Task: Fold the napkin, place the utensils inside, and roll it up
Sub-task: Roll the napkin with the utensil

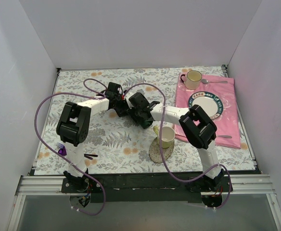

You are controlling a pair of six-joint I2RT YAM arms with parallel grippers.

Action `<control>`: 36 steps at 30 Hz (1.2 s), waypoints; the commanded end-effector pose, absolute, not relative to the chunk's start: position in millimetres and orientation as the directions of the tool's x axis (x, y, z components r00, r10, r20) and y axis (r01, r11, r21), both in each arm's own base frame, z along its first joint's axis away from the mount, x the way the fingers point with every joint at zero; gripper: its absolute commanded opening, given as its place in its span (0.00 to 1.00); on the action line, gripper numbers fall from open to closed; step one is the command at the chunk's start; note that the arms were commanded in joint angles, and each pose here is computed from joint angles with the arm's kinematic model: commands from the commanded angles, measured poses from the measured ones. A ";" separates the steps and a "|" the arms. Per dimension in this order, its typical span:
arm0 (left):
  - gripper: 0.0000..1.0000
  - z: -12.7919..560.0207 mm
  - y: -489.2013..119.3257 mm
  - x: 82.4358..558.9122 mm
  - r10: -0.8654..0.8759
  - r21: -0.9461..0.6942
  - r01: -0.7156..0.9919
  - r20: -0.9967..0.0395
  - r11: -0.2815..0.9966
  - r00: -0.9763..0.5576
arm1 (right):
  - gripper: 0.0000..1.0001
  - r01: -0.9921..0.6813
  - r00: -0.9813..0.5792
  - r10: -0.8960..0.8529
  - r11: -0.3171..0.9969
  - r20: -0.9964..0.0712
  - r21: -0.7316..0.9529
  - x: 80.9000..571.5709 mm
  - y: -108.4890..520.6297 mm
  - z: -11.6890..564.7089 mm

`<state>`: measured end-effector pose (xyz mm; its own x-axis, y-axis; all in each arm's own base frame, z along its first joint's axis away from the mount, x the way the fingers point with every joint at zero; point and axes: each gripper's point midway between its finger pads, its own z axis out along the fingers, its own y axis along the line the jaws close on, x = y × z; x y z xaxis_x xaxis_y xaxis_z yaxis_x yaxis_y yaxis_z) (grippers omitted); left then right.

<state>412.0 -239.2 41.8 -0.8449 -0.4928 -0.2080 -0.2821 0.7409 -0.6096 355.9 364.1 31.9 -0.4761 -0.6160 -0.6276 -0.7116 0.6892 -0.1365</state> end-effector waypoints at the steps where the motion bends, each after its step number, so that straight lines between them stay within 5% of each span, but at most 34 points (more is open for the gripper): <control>1: 0.72 38.7 -214.6 400.4 -0.499 -0.549 -0.323 -0.206 0.771 -0.842 | 0.50 -0.716 -0.563 -0.524 0.695 -0.639 0.061 348.7 373.7 24.8; 9: 0.79 69.9 -204.7 402.5 -0.551 -0.618 -0.325 -0.215 0.716 -0.806 | 0.46 -0.638 -0.755 -0.351 0.591 -0.554 0.495 343.0 374.0 30.9; 18: 0.78 80.0 -221.4 410.5 -0.546 -0.678 -0.293 -0.190 0.674 -0.816 | 0.44 -0.485 -0.874 -0.264 0.493 -0.407 0.722 336.7 370.5 19.0; 36: 0.56 30.4 -225.2 403.0 -0.487 -0.540 -0.305 -0.232 0.785 -0.842 | 0.48 -0.446 -0.895 -0.229 0.503 -0.384 0.740 349.3 358.8 16.9</control>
<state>410.8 -240.5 40.4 -0.8474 -0.4926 -0.1979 -0.2901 0.7418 -0.6046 353.3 369.3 37.0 -0.8773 -0.2071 -0.4331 -0.4790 0.4360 0.7618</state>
